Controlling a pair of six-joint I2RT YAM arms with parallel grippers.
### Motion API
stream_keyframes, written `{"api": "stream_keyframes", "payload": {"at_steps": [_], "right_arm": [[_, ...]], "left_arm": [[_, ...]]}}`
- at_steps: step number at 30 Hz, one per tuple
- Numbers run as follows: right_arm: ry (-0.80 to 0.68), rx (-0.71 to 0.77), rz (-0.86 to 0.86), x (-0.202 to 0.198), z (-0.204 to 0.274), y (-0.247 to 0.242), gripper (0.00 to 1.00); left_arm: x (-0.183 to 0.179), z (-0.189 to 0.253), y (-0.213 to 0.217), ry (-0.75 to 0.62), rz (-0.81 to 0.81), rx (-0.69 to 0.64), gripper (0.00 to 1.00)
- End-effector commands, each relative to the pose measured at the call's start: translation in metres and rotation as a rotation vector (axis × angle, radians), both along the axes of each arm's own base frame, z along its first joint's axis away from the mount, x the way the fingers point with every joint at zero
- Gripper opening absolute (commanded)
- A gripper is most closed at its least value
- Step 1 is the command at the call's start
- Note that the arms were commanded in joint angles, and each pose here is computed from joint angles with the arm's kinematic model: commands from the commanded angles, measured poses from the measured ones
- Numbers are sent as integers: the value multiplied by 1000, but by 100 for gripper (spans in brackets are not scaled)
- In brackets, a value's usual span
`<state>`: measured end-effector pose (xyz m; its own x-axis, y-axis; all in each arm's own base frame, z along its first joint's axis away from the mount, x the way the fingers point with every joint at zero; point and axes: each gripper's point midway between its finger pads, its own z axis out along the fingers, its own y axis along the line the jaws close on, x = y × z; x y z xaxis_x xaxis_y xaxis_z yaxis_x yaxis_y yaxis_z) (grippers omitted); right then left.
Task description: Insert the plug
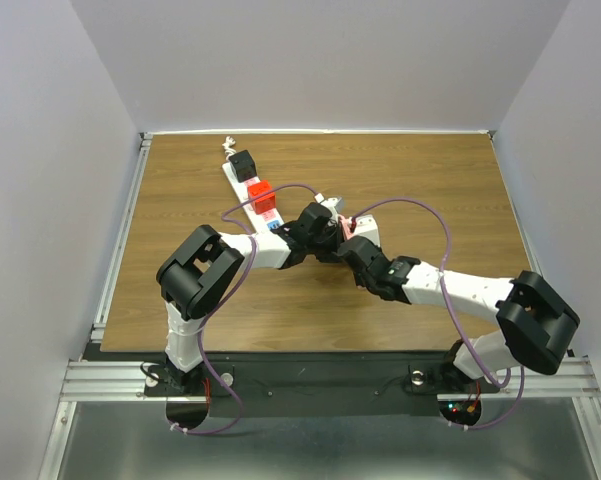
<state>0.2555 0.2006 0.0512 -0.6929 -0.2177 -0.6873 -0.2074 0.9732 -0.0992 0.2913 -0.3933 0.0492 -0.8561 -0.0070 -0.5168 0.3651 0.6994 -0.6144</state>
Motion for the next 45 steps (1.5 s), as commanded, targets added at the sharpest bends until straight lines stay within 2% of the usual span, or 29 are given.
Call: {"api": "stream_keyframes", "payload": {"at_steps": [1, 16, 18, 24, 32, 45], "right_arm": [[459, 146, 145, -100, -74, 31, 0], [524, 230, 144, -115, -66, 39, 0], [520, 211, 133, -113, -67, 36, 0], [435, 27, -4, -96, -70, -2, 0], [373, -34, -127, -84, -62, -17, 0], [426, -91, -274, -97, -74, -54, 0]], "left_arm": [[-9, -13, -14, 20, -42, 7, 3], [-8, -13, -14, 22, -44, 9, 3], [-9, -13, -14, 24, -45, 9, 3], [-10, -14, -14, 24, -47, 13, 3], [-5, -8, -18, 10, -46, 4, 2], [-3, -4, -17, -9, -50, 8, 2]]}}
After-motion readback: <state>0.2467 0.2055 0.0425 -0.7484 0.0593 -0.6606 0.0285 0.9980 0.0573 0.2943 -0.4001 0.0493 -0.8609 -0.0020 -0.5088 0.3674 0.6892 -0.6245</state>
